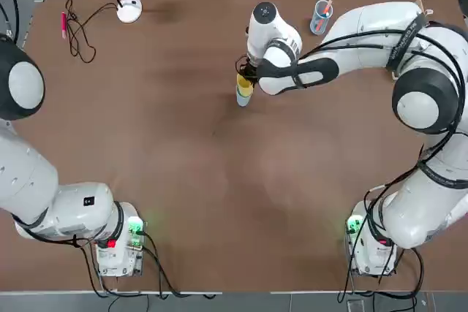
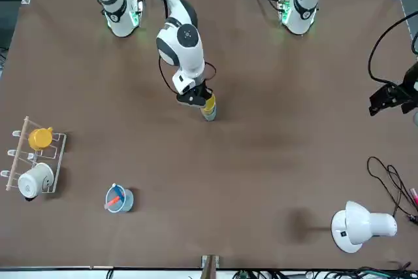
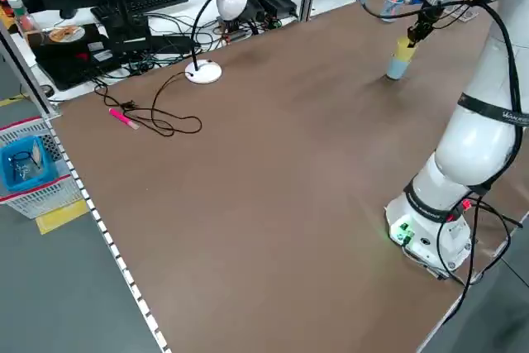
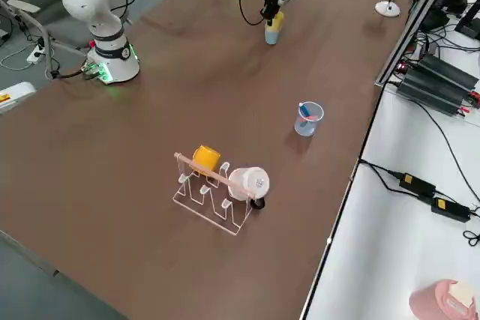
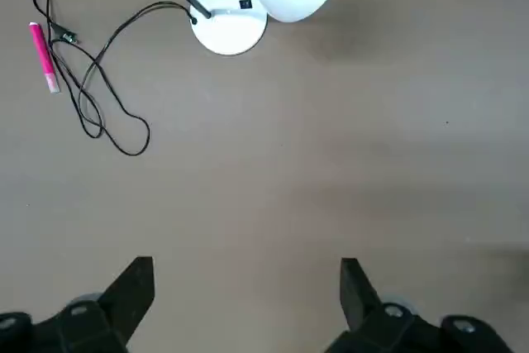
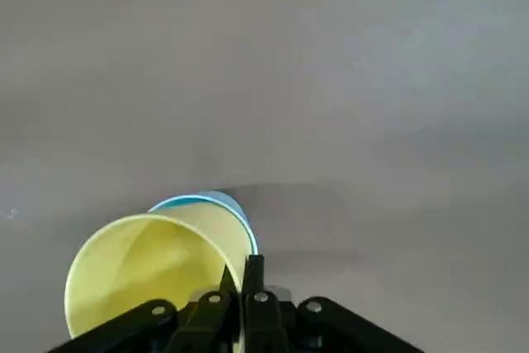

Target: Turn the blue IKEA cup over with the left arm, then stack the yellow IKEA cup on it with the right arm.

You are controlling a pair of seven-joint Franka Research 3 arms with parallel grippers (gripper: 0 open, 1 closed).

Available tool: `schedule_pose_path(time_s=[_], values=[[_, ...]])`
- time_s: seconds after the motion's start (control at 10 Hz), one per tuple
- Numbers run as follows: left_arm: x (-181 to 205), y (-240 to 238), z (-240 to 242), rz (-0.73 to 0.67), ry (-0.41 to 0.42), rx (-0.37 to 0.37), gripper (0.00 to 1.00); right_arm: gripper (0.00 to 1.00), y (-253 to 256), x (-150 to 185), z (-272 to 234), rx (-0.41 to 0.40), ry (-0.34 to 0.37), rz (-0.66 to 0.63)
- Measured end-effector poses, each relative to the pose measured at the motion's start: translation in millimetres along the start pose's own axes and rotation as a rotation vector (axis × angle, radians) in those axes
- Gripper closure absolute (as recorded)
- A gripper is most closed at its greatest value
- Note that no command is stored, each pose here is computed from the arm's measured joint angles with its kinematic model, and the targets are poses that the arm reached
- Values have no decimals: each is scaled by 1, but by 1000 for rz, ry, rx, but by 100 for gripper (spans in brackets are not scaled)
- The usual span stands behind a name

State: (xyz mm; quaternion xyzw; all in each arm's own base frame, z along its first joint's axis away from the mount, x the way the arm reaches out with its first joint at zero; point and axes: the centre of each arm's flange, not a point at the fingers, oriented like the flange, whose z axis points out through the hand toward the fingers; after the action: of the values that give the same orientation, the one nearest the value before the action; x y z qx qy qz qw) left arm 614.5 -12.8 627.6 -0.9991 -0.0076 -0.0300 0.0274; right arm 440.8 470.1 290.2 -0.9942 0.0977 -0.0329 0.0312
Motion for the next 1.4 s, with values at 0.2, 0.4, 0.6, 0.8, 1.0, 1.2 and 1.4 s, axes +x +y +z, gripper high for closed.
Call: schedule_pose_path(time_s=[0.2, 0.4, 0.6, 0.8, 1.0, 1.2, 1.4], values=[[0, 0, 0, 0, 0, 0, 1, 95, -2, 2, -2, 6, 5, 1], [0, 0, 0, 0, 0, 0, 1, 67, -3, 3, -5, 11, 10, 17], [0, 0, 0, 0, 0, 0, 1, 37, -3, 4, -5, 10, 15, 35], [0, 0, 0, 0, 0, 0, 1, 8, 0, 11, -7, 11, 19, 52], [0, 0, 0, 0, 0, 0, 1, 0, 15, 42, -21, 17, 46, 80], [0, 1, 0, 1, 0, 0, 1, 0, 54, 92, -49, -13, 80, 19], [0, 3, -1, 5, 3, -1, 1, 0, 104, 140, -68, -44, 98, -83]])
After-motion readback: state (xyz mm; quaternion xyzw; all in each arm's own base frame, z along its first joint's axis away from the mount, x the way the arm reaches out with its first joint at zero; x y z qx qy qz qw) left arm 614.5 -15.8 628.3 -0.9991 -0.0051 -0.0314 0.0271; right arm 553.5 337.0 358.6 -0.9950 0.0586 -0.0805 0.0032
